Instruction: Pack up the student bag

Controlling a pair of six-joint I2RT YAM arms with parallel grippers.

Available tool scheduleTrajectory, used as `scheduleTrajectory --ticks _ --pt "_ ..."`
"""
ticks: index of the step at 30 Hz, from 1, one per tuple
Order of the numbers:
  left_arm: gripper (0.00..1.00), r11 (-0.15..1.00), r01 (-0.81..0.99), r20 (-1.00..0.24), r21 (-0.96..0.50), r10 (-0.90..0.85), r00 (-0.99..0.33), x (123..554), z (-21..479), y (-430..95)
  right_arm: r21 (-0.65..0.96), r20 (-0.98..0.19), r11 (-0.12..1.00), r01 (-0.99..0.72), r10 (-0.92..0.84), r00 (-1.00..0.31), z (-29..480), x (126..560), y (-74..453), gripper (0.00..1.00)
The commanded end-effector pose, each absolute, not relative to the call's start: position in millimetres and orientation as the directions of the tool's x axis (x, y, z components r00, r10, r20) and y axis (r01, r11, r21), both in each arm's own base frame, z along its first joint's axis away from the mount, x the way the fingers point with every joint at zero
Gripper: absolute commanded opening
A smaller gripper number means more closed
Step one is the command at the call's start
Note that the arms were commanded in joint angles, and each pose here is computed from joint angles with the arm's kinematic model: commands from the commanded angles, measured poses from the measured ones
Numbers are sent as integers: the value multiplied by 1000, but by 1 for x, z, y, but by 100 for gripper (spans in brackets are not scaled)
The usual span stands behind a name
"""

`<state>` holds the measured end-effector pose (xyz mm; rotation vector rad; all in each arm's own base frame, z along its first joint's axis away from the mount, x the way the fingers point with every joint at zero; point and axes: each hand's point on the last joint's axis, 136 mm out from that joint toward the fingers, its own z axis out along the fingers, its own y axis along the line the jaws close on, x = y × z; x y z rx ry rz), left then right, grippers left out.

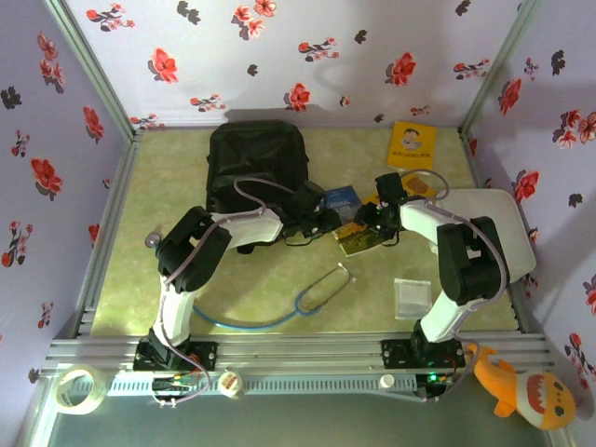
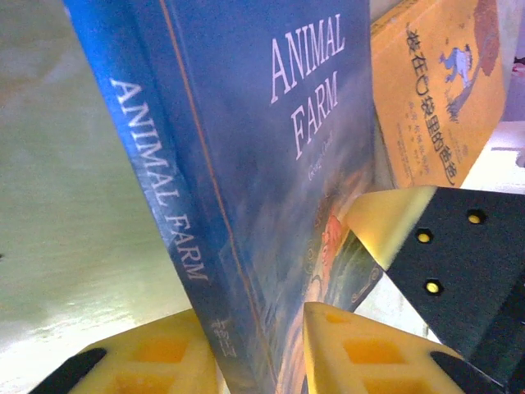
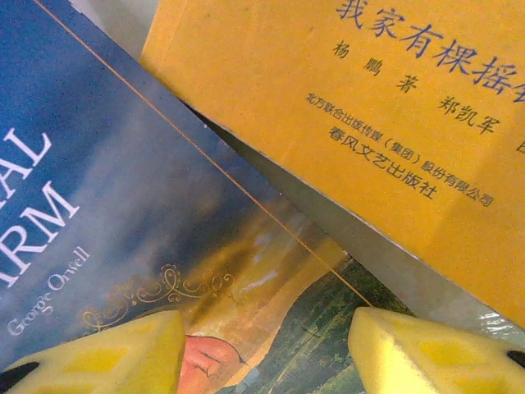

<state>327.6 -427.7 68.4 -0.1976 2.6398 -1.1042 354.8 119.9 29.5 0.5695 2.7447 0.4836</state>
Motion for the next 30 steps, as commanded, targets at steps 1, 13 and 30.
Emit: scheduleTrajectory --ticks 1,13,30 --pt "28 604 71 -236 -794 -198 -951 326 106 -456 321 -52 871 373 409 -911 -14 316 121 58" --pt "0 641 130 -349 -756 -228 -909 336 141 -430 463 -172 828 318 436 -884 30 334 130 59" --pt "0 464 121 -368 -878 -491 -790 375 269 -318 957 -124 278 83 650 -749 184 360 174 89"
